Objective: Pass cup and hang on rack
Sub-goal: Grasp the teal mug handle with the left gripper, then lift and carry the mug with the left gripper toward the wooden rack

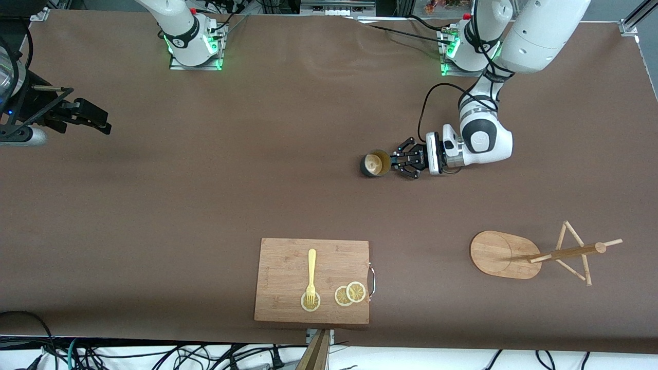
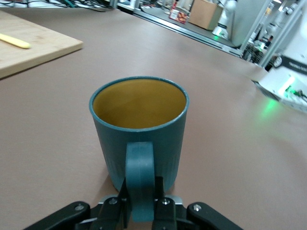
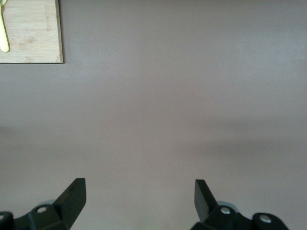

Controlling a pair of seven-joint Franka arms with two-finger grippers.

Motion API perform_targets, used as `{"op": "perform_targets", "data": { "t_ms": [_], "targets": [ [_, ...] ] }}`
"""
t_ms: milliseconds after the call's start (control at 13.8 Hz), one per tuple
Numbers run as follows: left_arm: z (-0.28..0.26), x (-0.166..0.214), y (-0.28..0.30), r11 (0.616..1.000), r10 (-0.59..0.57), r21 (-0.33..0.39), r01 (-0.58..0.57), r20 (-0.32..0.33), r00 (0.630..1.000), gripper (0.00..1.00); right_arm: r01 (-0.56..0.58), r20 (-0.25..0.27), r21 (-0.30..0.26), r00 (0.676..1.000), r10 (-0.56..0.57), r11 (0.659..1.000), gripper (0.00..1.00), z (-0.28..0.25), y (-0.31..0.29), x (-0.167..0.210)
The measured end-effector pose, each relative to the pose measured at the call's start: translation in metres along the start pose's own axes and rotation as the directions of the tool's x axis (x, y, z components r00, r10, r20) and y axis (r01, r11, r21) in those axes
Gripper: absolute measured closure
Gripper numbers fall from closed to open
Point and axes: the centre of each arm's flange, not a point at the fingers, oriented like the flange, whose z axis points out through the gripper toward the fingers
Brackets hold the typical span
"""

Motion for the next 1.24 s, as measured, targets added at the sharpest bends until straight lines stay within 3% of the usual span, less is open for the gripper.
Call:
{"op": "perform_targets", "data": {
  "t_ms": [145,436,581,872,1235],
  "targets": [
    [-0.016,0.019,-0.006,0.998,-0.064,0.008,0.064,0.011,0.998,0.79,0.007,0.001,0.0,1.0,-0.007,1.0,0.0,0.0,0.0,0.0],
    [-0.084,0.057,-0.019,0.984,-0.174,-0.01,0.176,0.102,0.979,0.79,0.01,0.001,-0.001,1.0,-0.01,1.0,0.0,0.0,0.0,0.0],
    [-0.123,0.063,-0.026,0.978,-0.203,-0.028,0.207,0.11,0.973,0.79,0.009,0.0,-0.001,1.0,-0.009,1.0,0.0,0.0,0.0,0.0],
    [-0.199,0.047,-0.039,0.955,-0.282,-0.057,0.29,0.115,0.953,0.79,0.006,0.001,-0.003,1.0,-0.006,1.0,0.0,0.0,0.002,0.0],
    [-0.249,0.018,-0.027,0.921,-0.345,-0.148,0.361,0.125,0.93,0.79,0.005,0.002,-0.003,1.0,-0.005,1.0,0.0,0.0,0.003,0.0]
  ]
}}
